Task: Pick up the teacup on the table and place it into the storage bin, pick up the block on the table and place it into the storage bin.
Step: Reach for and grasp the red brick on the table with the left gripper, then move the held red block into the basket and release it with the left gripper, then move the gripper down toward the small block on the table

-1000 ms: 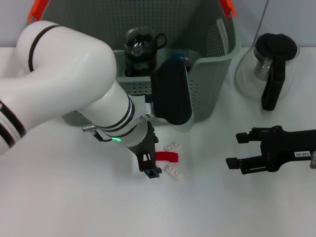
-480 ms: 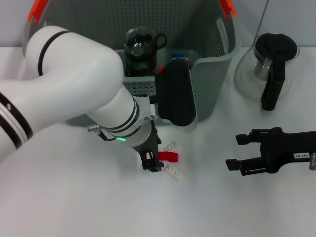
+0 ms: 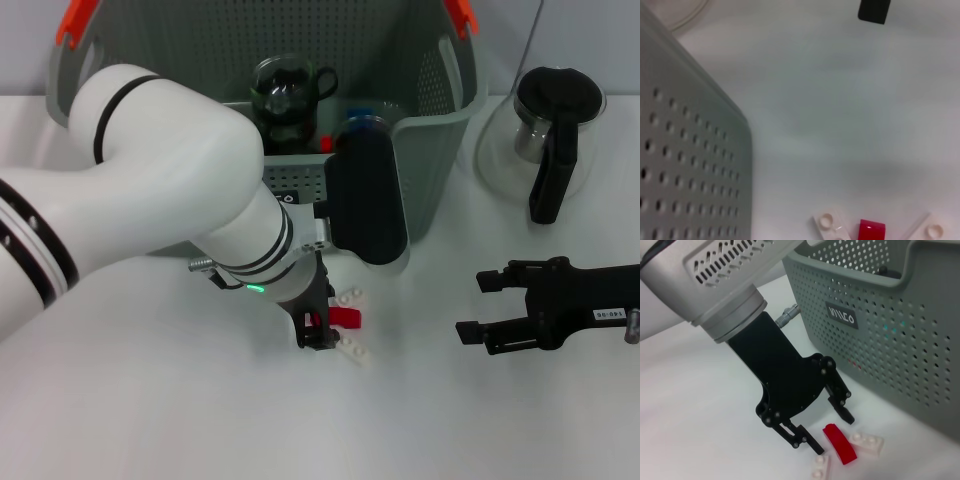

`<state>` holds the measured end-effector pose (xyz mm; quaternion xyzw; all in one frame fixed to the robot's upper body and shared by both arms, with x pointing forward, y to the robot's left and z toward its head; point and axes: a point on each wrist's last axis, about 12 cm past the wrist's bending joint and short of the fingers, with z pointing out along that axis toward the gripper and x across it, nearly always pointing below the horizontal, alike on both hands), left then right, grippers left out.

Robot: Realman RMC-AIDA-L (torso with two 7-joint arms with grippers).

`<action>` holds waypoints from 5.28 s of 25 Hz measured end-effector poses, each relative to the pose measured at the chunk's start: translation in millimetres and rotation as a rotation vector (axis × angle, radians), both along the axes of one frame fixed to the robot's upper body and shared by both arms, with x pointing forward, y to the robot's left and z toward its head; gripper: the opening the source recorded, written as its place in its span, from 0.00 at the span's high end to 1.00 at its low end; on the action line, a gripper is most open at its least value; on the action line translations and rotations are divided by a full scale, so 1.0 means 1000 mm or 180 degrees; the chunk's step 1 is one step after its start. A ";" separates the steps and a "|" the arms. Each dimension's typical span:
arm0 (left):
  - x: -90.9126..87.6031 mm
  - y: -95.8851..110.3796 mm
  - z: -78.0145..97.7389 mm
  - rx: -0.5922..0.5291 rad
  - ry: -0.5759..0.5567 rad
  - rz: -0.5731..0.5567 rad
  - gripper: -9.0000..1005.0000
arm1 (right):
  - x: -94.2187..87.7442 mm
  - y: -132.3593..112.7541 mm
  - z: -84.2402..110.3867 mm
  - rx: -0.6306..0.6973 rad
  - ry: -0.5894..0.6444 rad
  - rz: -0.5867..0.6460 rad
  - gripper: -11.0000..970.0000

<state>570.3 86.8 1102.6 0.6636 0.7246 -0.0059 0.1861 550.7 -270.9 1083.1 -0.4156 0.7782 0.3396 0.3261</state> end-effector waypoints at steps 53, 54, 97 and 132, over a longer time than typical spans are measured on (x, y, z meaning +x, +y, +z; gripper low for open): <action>0.060 0.116 0.154 -0.2788 0.0019 0.1410 0.54 | -0.002 -0.005 0.005 0.0045 0.0057 0.0060 0.06; 0.052 0.114 0.155 -0.2772 0.0097 0.1257 0.52 | -0.002 -0.005 0.006 0.0050 0.0061 0.0082 0.06; -0.081 0.217 -0.020 -0.3156 0.0278 0.0633 0.05 | 0.040 0.191 0.049 -0.2006 0.0667 0.0387 0.20; -0.072 0.211 -0.026 -0.3163 0.0216 0.0652 0.06 | 0.029 0.208 0.012 -0.2103 0.0423 0.0277 0.44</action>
